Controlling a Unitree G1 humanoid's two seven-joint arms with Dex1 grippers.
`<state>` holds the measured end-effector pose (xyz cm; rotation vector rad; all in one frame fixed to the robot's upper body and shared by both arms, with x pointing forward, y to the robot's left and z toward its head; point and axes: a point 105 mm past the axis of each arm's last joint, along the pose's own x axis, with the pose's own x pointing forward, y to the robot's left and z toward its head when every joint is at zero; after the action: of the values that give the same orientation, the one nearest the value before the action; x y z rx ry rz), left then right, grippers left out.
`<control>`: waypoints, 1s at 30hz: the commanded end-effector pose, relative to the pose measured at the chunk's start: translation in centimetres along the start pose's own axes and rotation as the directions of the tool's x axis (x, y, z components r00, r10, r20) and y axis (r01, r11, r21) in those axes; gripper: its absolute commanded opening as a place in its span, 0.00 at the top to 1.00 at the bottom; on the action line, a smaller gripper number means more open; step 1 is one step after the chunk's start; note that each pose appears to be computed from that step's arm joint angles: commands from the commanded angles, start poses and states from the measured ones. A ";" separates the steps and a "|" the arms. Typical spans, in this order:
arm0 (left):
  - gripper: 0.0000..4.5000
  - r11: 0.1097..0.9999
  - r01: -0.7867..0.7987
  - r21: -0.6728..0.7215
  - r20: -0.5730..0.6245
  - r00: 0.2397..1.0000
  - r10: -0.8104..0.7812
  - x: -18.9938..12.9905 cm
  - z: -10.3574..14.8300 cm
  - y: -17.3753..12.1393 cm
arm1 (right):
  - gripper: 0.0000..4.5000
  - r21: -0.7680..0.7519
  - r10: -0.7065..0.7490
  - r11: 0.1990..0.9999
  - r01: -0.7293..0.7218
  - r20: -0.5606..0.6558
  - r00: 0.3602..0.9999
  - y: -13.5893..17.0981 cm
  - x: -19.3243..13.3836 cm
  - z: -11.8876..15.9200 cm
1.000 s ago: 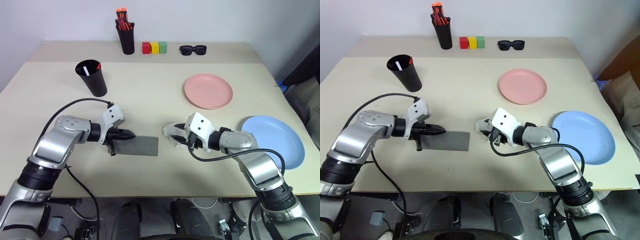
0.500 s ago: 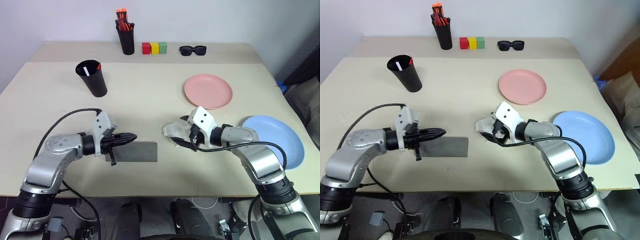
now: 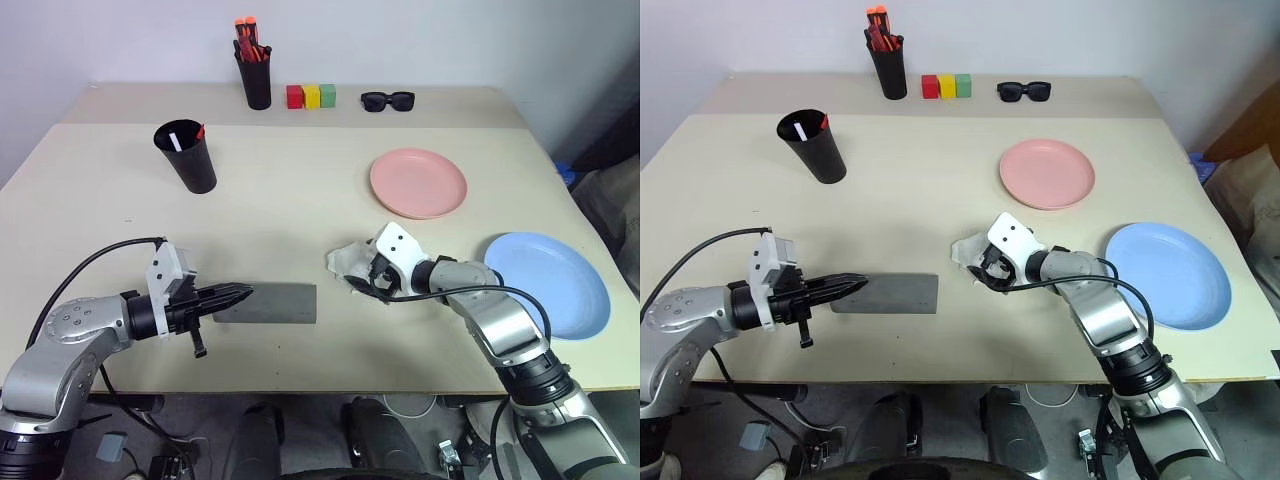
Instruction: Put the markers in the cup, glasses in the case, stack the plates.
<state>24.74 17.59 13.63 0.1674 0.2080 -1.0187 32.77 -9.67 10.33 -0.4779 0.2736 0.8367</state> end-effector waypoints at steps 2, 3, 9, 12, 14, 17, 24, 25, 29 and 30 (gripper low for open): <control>1.00 0.998 -0.014 0.054 0.037 0.999 0.012 -0.3 1.3 -0.1 | 0.00 -0.032 0.077 0.997 -0.072 0.157 0.985 0.3 -1.9 4.2; 1.00 0.998 -0.019 0.053 0.044 0.999 0.017 -0.3 1.4 0.0 | 0.00 -0.032 0.085 0.996 -0.081 0.183 0.979 0.1 -2.4 5.0; 1.00 0.999 -0.025 0.047 0.076 0.997 0.022 0.0 1.8 0.1 | 0.00 0.004 -0.112 0.994 0.113 0.166 0.980 -5.1 -2.3 5.9; 1.00 0.999 -0.025 0.045 0.079 0.997 0.022 0.4 1.8 0.1 | 0.00 -0.089 -0.253 0.962 0.259 0.066 0.965 -8.4 -1.4 3.9; 1.00 0.999 -0.028 0.044 0.081 0.996 0.024 0.7 1.7 0.1 | 0.00 -0.231 -0.319 0.921 0.313 0.012 0.948 -10.3 -0.5 2.4; 1.00 0.998 -0.034 0.043 0.093 0.995 0.029 1.2 2.0 0.2 | 0.00 -0.333 -0.334 0.888 0.316 0.003 0.943 -11.4 0.7 1.7; 1.00 0.997 -0.062 0.035 0.126 0.990 0.057 1.6 2.4 -0.5 | 0.31 -0.406 -0.390 0.843 0.353 -0.008 0.921 -13.2 1.4 0.6; 1.00 0.997 -0.065 0.031 0.132 0.989 0.060 1.7 2.4 -0.6 | 0.42 -0.411 -0.396 0.838 0.359 -0.006 0.918 -13.4 1.3 0.6; 1.00 0.998 -0.065 0.024 0.151 0.987 0.060 2.2 2.6 -1.1 | 0.88 -0.421 -0.407 0.827 0.374 0.013 0.913 -13.5 1.0 0.8; 1.00 0.998 -0.063 0.023 0.156 0.986 0.059 2.4 2.6 -1.1 | 0.99 -0.418 -0.408 0.826 0.377 0.017 0.913 -13.4 0.8 0.8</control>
<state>25.62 15.30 14.74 0.1140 0.0818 -0.9384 43.48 -16.71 12.60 -0.9319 0.1314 0.4872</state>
